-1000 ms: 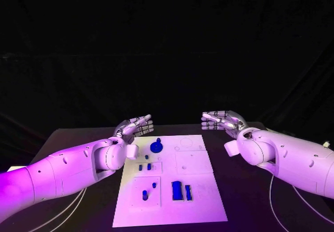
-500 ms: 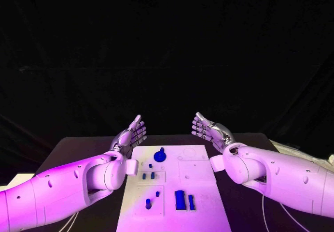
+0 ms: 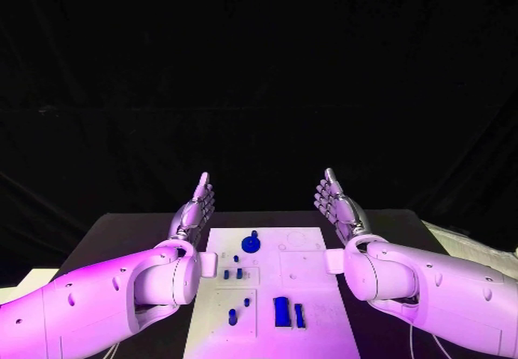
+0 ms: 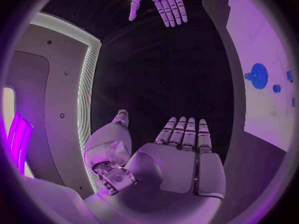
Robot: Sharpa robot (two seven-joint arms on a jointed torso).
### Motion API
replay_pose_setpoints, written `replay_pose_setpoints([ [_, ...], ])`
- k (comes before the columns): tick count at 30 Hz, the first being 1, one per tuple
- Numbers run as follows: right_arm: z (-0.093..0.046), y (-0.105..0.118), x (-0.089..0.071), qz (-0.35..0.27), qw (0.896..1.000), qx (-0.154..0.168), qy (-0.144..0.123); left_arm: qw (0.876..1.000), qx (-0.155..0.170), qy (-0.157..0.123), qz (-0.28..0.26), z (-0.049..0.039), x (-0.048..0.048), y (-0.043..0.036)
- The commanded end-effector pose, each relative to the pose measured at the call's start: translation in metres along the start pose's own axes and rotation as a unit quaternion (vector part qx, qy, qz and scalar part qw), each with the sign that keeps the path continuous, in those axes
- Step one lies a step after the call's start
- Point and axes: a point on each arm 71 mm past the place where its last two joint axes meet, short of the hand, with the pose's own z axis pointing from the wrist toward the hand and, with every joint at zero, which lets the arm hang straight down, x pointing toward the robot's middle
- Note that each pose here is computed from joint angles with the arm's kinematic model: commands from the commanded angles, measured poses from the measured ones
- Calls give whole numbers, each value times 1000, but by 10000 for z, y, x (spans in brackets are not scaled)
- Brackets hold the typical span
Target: Assemble the parts on the task board
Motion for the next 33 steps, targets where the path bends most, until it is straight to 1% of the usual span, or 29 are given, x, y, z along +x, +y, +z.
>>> replay_pose_setpoints([
  [1, -5, 21, -30, -3, 1000, -13, -25, 999, 24, -11, 18, -6, -5, -39],
  [33, -5, 21, -30, -3, 1000, -13, -25, 999, 24, -11, 18, -6, -5, -39],
])
